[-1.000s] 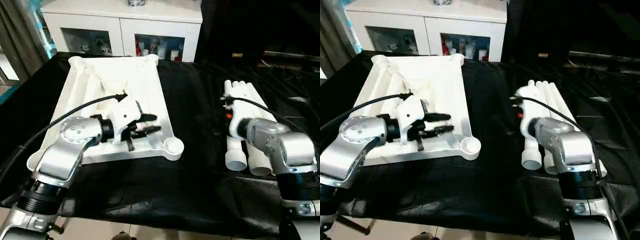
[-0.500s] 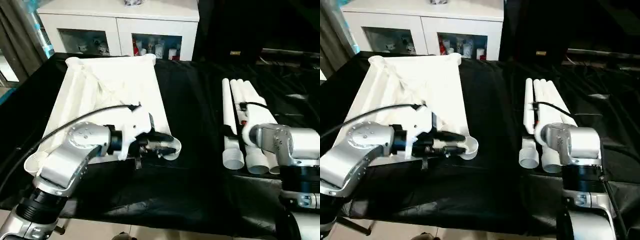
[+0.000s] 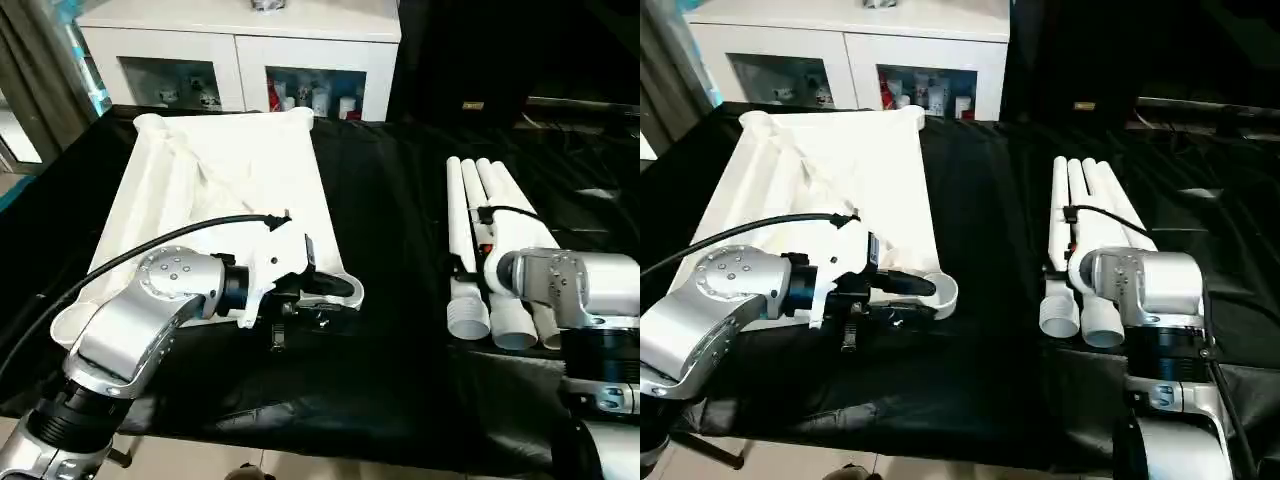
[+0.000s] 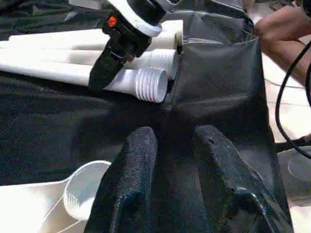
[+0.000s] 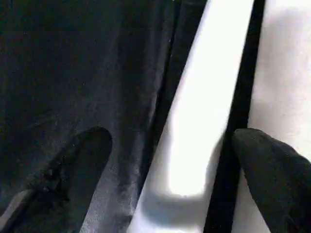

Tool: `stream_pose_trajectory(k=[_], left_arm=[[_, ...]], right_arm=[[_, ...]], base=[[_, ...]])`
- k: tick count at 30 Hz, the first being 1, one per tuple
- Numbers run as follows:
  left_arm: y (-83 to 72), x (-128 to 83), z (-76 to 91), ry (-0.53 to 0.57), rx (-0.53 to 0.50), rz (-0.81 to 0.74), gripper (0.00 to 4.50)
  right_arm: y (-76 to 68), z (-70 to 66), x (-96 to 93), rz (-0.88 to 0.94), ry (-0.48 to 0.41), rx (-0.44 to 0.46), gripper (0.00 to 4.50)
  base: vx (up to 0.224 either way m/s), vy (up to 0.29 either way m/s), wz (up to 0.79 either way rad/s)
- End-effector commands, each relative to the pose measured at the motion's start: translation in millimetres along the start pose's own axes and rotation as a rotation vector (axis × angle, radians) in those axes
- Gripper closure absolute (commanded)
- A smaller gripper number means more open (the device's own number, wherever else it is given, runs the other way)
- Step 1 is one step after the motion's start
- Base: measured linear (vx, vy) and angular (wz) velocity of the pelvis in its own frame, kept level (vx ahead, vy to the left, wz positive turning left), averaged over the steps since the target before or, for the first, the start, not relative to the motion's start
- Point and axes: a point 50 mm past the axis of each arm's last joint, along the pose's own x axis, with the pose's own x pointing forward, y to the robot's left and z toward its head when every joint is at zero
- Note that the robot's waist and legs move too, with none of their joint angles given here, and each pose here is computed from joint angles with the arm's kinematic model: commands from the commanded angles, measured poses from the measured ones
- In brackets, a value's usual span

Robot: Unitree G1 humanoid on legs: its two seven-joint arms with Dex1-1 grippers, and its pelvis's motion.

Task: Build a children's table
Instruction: Pick table leg

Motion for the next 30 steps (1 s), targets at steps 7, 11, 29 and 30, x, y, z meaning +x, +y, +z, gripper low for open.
stream_pose_trajectory(k=[7, 11, 29, 30], left_arm=[[-4.3, 1.6, 2.7, 0.010, 0.009, -0.030, 2.95], [-5.7, 1.6, -0.8, 0.027, 0.003, -0.033, 2.95], [30.7, 5.6, 2.1, -0.063, -0.006, 0.266, 1.56], [37.9, 7.4, 3.1, -0.089, -0.039, 0.321, 1.56]], right_arm=[[-6.1, -10.2, 4.3, -0.003, 0.085, -0.014, 0.92], [-6.6, -14.0, 8.7, 0.001, 0.105, -0.008, 1.30], [-3.7, -17.3, 23.9, 0.055, 0.080, 0.087, 2.52], [-1.6, -12.4, 23.0, 0.093, 0.014, 0.102, 2.52]], base=[[0.000, 0.000, 0.00], [0.000, 0.000, 0.00], [0.000, 0.000, 0.00], [0.000, 0.000, 0.00]])
